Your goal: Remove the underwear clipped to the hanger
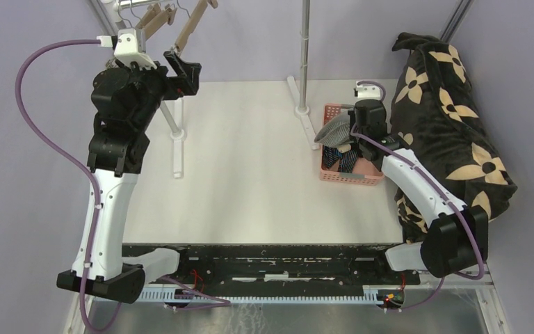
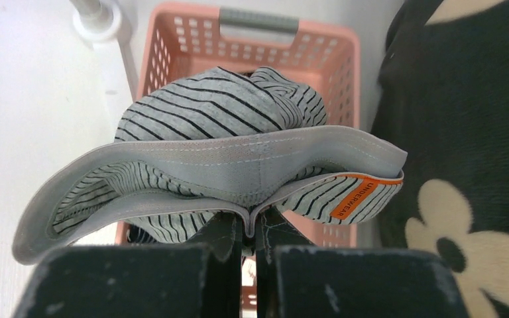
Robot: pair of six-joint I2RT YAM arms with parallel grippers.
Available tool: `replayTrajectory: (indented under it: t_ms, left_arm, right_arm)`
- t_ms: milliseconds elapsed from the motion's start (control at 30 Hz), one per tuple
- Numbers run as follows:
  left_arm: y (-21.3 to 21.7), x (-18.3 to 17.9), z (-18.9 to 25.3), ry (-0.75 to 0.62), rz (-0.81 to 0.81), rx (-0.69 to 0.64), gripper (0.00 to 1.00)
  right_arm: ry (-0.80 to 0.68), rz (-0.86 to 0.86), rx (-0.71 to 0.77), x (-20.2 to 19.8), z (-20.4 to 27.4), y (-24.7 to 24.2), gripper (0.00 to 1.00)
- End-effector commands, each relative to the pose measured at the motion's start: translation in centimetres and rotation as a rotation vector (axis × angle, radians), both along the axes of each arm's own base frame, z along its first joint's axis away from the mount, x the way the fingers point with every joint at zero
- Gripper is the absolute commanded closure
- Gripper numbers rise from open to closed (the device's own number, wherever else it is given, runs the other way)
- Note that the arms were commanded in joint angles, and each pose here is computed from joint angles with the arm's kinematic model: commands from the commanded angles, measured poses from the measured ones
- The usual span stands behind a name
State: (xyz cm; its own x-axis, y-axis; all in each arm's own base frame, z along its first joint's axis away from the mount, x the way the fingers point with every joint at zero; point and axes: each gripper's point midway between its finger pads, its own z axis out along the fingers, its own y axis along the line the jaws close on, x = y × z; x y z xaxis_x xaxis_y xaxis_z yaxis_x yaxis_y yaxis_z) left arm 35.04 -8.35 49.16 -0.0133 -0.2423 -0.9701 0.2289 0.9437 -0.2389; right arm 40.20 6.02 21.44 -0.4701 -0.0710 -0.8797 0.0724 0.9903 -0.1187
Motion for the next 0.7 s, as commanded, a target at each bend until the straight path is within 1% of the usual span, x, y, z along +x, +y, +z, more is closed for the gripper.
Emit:
replayTrajectory:
  t_ms: [0,167,367,500,600,633,667]
  left_arm:
    - [-0.5,-2.3,1.2,-0.039,-0.043,-0.017,0.01]
    - [0.3,-4.2,1.7,-0.065,-0.020,-0.014,0.01]
    - [2.1,-5.5,-1.0,-0.034,0.059,0.018,0.01]
    - [3.5,-6.2,-3.0,-0.006,0.129,0.035,0.01]
    - [4.2,-6.7,-3.8,0.010,0.160,0.046,0.01]
    - [4.4,-6.9,-3.8,0.009,0.170,0.050,0.01]
    - [4.7,-7.1,-3.8,0.010,0.181,0.053,0.01]
  right_arm:
    - [0.073,-0.017,0.050,-0.4,-2.9,0.4,0.99]
    - [0.224,-0.049,0.078,-1.6,-8.0,0.7,0.99]
    - [0.370,-0.095,0.080,-2.9,-12.9,0.0,0.99]
    - [0.376,-0.132,0.093,-2.8,-13.4,-0.8,0.99]
    - [0.366,-0.230,0.091,-2.7,-12.5,-2.9,0.98]
    - [0.362,-0.235,0.099,-2.5,-12.2,-3.3,0.96]
    - [0.350,-0.229,0.108,-2.3,-11.6,-3.4,0.90]
